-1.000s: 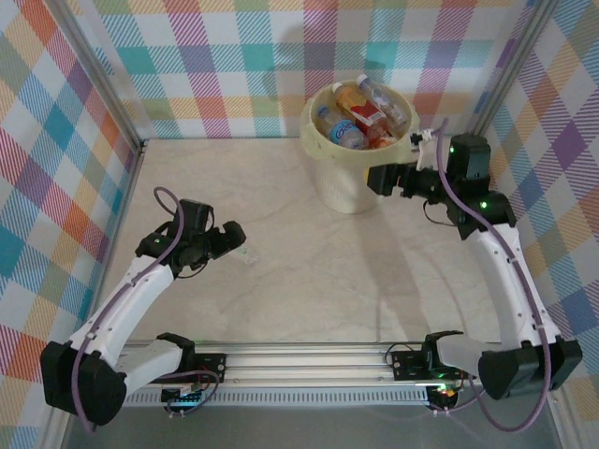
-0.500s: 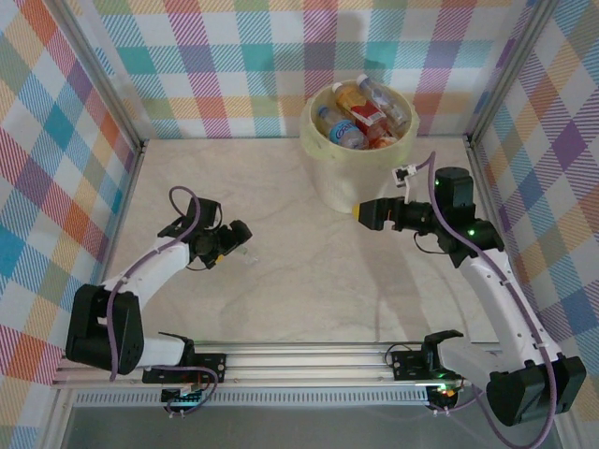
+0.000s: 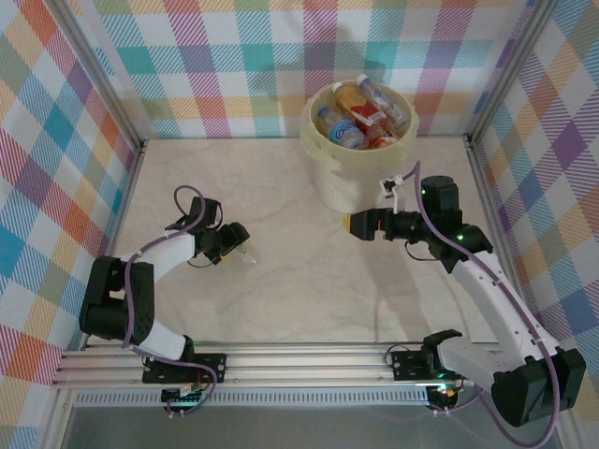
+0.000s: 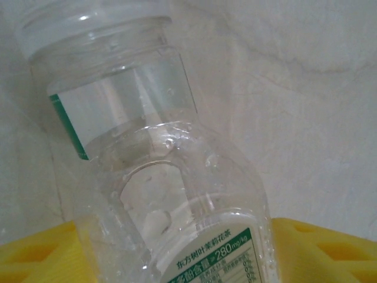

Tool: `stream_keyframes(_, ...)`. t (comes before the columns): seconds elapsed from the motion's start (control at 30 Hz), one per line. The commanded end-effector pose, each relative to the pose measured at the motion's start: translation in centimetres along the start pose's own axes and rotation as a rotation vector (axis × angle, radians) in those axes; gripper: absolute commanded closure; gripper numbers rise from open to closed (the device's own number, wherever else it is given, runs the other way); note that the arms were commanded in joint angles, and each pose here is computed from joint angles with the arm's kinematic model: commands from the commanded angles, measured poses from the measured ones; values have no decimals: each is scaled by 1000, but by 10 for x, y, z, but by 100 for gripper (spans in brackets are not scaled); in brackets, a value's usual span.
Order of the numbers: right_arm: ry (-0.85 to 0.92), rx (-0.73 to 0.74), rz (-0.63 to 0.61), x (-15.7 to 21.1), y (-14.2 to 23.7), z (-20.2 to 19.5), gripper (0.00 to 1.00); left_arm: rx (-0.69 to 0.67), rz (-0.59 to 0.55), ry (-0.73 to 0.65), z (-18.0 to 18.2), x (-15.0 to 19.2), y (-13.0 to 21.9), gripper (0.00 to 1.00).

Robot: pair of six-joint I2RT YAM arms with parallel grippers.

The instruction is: Put the plastic bottles in the bin

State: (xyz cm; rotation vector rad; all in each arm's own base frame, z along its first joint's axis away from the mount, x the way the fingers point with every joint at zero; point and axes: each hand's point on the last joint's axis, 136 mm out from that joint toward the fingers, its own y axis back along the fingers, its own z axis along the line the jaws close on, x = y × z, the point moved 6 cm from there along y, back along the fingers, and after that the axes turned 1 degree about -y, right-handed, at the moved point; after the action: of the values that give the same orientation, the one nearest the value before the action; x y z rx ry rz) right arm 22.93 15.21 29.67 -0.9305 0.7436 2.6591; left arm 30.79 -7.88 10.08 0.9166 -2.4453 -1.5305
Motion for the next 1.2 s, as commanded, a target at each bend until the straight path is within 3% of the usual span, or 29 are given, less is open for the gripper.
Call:
stream_keyframes(0.0, 0, -23, 2, 3, -5, 2, 0, 41, -10, -11, -1, 0, 4, 35)
stream_keyframes(0.23, -61, -54, 29, 7, -19, 0, 0, 134, -25, -62, -20, 8, 24, 39)
stream_keyframes(0.7, -178, -149, 152, 29, -91, 0, 5, 460, -78, -101, -114, 42, 74, 40)
stream_keyframes(1.17, -214, -195, 219, 39, -125, 5, 6, 573, -54, -60, -147, 54, 83, 40)
